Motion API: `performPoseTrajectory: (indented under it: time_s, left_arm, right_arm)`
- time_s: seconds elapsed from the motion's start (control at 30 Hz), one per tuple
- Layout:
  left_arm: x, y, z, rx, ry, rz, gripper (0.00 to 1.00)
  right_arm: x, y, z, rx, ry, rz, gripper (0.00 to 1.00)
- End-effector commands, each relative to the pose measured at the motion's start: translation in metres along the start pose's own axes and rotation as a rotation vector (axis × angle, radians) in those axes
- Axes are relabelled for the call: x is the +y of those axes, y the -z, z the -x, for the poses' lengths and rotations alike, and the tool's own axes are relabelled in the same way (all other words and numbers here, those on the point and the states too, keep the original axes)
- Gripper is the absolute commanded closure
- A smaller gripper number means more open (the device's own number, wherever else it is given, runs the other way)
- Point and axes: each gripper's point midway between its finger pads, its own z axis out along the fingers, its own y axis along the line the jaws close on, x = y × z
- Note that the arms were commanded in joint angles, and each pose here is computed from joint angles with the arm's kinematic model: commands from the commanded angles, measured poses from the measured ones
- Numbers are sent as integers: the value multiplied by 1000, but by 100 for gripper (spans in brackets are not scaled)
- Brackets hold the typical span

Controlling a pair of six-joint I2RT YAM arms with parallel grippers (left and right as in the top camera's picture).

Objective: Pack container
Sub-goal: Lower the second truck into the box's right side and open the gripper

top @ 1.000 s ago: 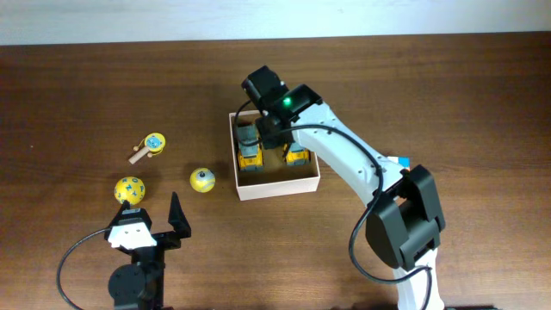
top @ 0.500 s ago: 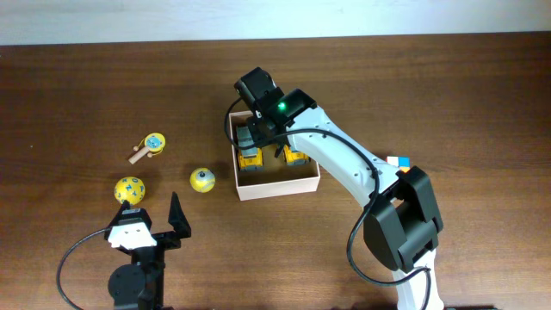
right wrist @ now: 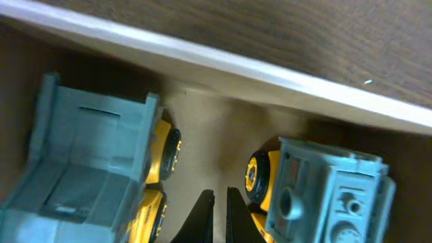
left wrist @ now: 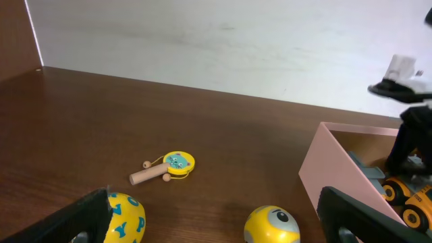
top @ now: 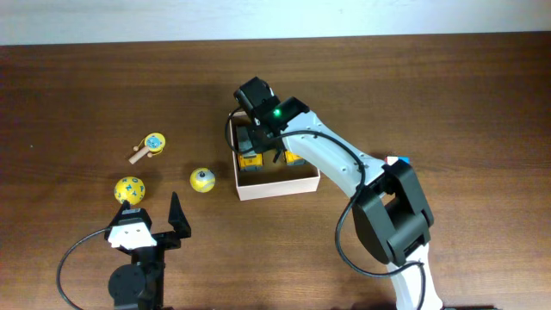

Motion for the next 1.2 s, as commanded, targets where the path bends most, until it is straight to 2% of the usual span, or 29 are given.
performPoseTrajectory:
  time_s: [0.0,0.73,1.17]
  left_arm:
    - [-1,-1,-3,8,-15,-7,1]
    - [-1,-1,-3,8,-15,-7,1]
    - [-1,-1,-3,8,-15,-7,1]
  right_arm:
    - [3,-16,-10,31,9,-6,96]
    - [-38,-25,-13,50,-31,-94,96]
    - [-41,-26,-13,54,-6,-95,96]
